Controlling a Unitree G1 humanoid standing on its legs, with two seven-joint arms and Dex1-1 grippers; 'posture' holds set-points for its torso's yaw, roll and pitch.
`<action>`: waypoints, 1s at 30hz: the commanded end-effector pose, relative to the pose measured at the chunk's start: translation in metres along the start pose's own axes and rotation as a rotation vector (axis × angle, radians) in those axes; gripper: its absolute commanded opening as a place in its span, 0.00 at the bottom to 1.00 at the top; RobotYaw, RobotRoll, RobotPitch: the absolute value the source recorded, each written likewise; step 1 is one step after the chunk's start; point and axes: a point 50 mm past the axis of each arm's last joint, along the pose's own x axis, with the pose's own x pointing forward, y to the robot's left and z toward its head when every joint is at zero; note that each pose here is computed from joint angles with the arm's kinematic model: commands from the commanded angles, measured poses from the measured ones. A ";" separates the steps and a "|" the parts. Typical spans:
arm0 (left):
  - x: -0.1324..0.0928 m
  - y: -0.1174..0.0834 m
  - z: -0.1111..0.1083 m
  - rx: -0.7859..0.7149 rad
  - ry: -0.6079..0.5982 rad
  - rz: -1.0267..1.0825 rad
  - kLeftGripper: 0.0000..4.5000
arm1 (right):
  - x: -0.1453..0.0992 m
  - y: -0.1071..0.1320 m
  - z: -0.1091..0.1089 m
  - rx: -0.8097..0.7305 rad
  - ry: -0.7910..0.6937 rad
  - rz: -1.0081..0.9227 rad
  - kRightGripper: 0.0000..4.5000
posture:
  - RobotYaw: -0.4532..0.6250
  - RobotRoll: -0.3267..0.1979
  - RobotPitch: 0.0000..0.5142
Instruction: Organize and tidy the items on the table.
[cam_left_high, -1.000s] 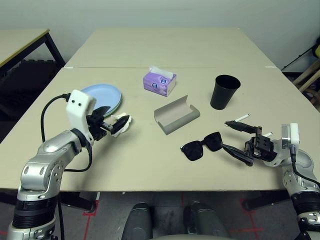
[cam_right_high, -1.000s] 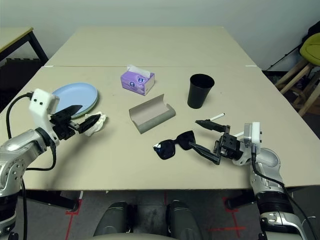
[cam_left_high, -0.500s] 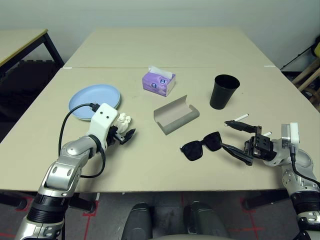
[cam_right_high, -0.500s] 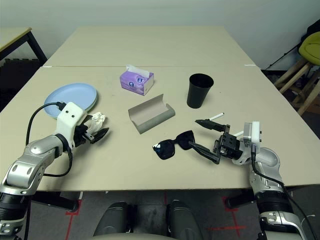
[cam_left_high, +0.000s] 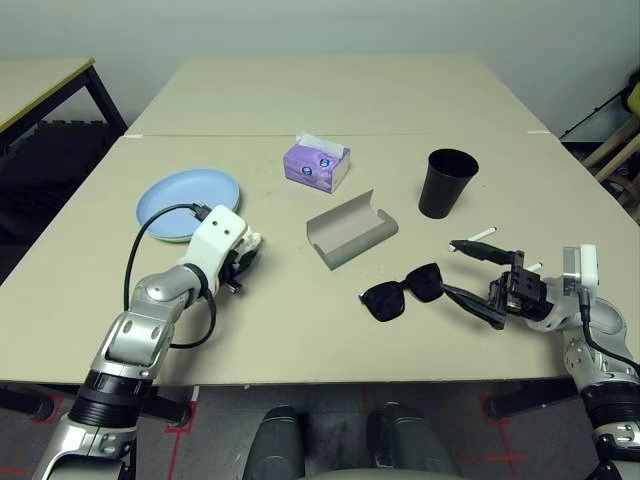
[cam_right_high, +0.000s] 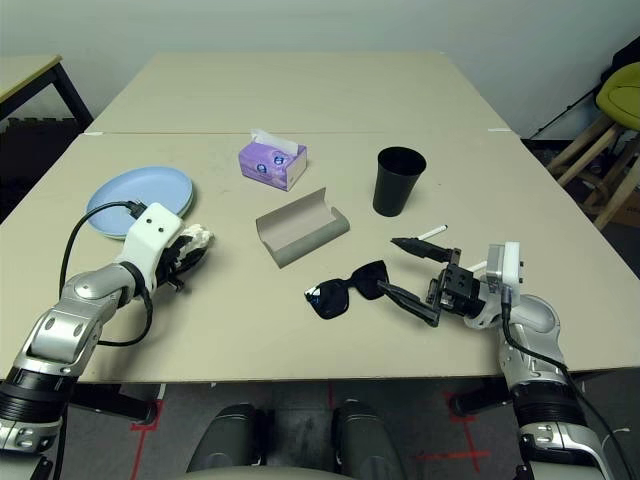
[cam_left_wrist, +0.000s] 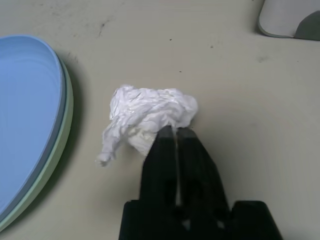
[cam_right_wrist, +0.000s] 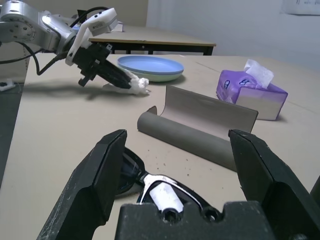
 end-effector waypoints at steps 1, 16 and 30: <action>-0.002 -0.004 0.004 0.020 0.000 -0.038 0.01 | -0.002 -0.001 0.003 -0.003 -0.002 -0.013 1.00 | 0.50 0.62 0.09; -0.020 0.031 0.062 -0.131 -0.214 -0.026 0.01 | -0.002 -0.002 0.002 -0.007 0.008 -0.001 1.00 | 0.51 0.62 0.08; -0.007 0.073 0.061 -0.048 -0.172 0.486 0.01 | -0.003 -0.001 0.002 -0.009 0.017 0.002 1.00 | 0.50 0.62 0.09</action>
